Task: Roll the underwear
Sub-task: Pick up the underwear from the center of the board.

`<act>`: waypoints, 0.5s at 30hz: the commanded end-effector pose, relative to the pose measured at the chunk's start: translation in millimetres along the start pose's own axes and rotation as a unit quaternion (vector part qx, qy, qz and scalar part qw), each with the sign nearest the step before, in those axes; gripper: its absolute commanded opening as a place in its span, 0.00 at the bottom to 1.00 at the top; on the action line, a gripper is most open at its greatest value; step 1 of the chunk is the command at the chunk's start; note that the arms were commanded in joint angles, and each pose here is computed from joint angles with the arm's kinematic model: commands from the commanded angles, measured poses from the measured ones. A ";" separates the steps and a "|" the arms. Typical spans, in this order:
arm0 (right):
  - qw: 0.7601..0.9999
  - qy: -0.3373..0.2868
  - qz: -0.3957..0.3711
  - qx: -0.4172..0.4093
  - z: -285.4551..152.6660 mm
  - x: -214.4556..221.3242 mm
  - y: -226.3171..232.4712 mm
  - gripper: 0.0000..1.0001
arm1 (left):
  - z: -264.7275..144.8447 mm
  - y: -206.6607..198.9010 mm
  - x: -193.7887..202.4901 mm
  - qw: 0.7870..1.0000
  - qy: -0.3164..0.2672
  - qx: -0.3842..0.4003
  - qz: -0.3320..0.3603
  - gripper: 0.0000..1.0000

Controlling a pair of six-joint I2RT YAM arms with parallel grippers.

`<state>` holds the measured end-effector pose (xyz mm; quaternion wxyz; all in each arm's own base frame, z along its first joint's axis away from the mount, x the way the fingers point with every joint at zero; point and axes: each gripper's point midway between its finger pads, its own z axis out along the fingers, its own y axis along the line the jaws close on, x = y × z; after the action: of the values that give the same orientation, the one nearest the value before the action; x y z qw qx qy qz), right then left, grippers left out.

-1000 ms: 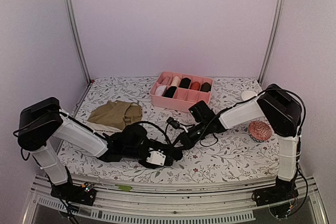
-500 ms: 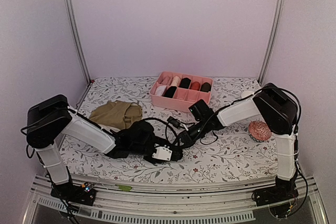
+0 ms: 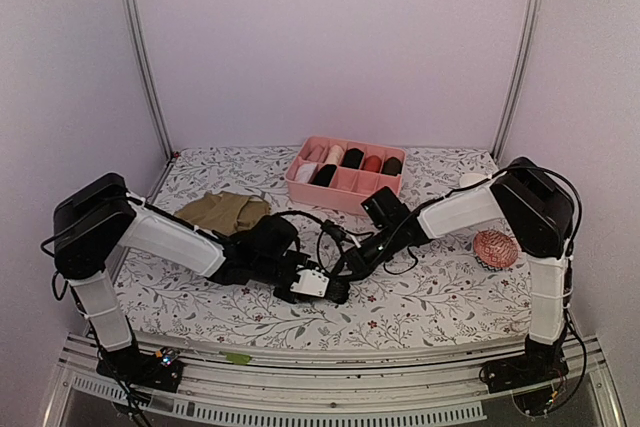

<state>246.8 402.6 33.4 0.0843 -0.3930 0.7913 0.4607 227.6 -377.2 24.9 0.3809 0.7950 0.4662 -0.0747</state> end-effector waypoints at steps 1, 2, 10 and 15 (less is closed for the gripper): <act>0.989 -0.032 0.026 0.143 -42.8 -9.9 -47.9 0.00 | -11.2 -84.0 22.0 0.985 0.024 0.172 -0.015 0.18; 0.987 -0.043 0.025 0.150 -51.0 -16.2 -47.3 0.00 | -12.6 -85.9 21.2 0.984 0.023 0.178 -0.016 0.16; 0.977 -0.089 0.048 0.187 -90.7 -28.2 -54.1 0.23 | -12.0 -82.0 24.9 0.969 0.057 0.230 -0.066 0.05; 0.976 -0.089 0.061 0.188 -95.3 -17.7 -57.0 0.38 | -15.1 -87.5 26.6 0.965 0.062 0.244 -0.069 0.00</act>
<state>314.0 334.7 57.8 0.1815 -0.2966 0.8646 0.3626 212.8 -375.4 20.9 0.2868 0.8220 0.4746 -0.1297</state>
